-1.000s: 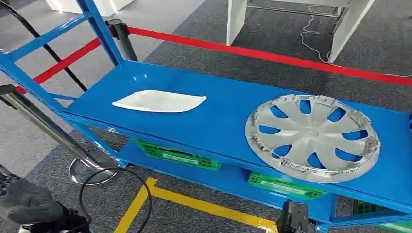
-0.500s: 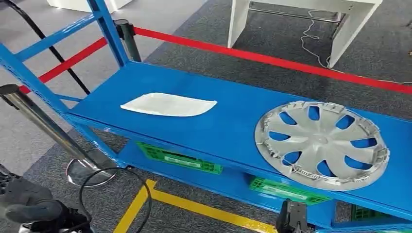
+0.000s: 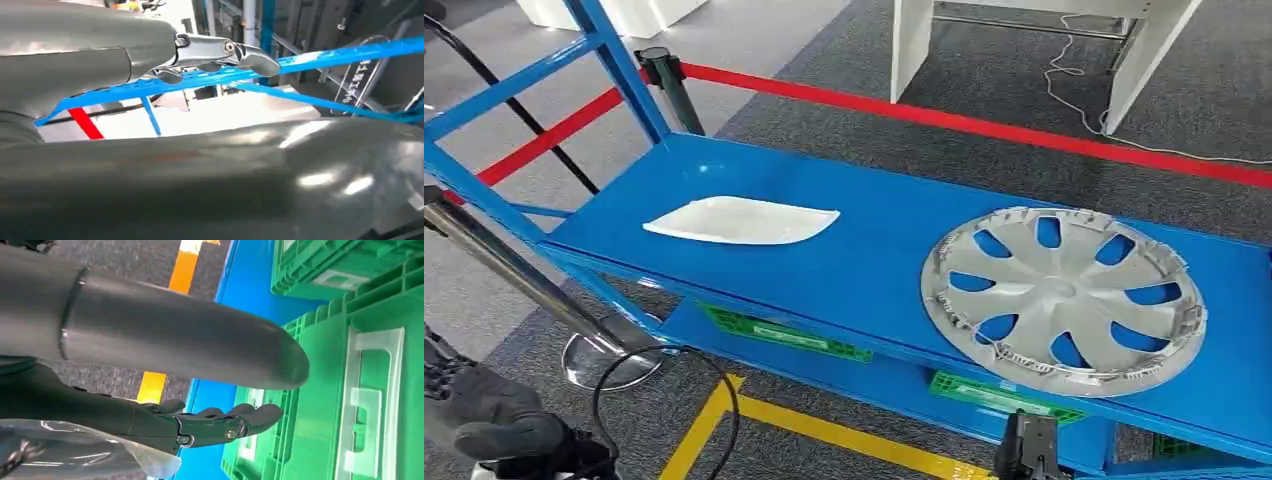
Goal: Take the parts from the cabinet and place them on the table.
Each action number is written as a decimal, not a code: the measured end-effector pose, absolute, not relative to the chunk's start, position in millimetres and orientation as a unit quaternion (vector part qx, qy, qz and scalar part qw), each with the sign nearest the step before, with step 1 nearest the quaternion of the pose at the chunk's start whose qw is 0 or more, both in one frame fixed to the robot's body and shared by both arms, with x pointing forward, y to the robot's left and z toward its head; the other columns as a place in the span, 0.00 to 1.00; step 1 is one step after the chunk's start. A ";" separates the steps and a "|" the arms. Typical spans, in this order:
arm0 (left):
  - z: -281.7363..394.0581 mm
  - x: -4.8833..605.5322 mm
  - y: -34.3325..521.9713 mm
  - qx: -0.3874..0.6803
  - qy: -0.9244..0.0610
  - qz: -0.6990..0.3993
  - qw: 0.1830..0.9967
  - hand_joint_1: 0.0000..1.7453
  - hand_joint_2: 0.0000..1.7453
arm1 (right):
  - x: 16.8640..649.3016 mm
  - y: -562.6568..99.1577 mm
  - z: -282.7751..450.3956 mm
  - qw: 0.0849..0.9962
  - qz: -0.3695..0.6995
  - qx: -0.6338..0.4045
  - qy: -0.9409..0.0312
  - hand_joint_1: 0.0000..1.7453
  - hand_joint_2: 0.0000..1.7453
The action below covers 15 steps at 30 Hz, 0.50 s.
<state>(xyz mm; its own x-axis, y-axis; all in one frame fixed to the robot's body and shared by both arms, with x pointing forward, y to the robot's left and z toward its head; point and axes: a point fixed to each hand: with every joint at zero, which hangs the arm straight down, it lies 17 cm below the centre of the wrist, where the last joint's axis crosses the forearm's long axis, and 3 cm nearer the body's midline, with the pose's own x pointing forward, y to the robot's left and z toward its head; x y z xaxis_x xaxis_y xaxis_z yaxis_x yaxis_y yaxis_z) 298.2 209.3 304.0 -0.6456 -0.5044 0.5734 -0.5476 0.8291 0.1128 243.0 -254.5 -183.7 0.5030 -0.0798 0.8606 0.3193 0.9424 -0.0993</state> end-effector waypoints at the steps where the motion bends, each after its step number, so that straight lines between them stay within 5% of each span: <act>1: 297.1 302.6 206.2 0.292 -0.902 0.024 0.316 0.00 0.00 | 242.3 -255.0 -184.0 0.858 -0.118 -0.124 -0.484 0.00 0.00; 12: 253.9 360.9 168.3 0.288 -0.874 -0.103 0.378 0.00 0.00 | 248.0 -250.4 -181.9 0.858 -0.107 -0.114 -0.490 0.00 0.00; 13: 253.4 367.3 165.3 0.287 -0.873 -0.112 0.379 0.00 1.00 | 250.6 -250.0 -180.7 0.857 -0.106 -0.113 -0.492 0.00 0.00; 15: 250.8 381.0 159.2 0.282 -0.870 -0.129 0.384 0.00 1.00 | 252.9 -248.9 -180.2 0.857 -0.100 -0.112 -0.494 0.00 0.00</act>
<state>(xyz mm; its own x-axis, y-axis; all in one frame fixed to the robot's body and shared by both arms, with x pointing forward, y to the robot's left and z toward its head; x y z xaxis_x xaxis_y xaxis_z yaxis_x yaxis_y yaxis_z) 381.0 159.2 250.8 -0.5466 -0.5890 0.5952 -0.3908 0.8081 0.4408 252.9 -248.9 -180.2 0.4927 -0.0618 0.8680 0.2821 0.9549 -0.0921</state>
